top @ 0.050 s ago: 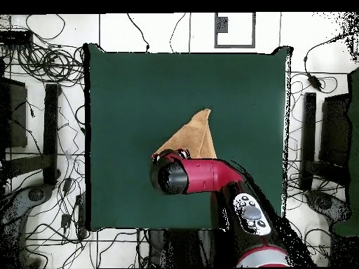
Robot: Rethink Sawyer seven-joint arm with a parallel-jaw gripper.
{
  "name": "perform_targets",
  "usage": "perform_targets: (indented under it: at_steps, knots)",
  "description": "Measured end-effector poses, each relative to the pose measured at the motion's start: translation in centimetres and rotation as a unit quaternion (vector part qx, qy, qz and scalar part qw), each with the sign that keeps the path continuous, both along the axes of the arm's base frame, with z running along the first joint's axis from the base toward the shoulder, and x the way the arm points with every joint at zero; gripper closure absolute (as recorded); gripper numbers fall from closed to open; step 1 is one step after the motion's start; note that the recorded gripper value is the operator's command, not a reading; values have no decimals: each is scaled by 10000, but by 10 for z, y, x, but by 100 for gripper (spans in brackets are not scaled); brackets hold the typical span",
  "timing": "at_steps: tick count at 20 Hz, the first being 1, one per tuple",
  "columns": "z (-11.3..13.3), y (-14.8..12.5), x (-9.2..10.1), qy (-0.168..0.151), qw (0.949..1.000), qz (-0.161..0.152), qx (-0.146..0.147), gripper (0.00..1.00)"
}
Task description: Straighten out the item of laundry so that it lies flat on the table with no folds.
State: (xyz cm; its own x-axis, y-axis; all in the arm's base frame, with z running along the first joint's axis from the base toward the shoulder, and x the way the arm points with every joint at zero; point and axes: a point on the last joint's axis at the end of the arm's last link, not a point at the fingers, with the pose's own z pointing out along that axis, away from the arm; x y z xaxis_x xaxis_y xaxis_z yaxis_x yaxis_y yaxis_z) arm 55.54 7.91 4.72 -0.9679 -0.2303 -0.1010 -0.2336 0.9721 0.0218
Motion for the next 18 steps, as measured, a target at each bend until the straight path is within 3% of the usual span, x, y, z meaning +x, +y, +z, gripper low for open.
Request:
perform_targets:
  at_steps: [9, 18]
  knots:
    - [19, 43, -10, 281, 9996, 42, 77, 100]
    - [31, 84, -25, 365, 9993, 94, 12, 100]
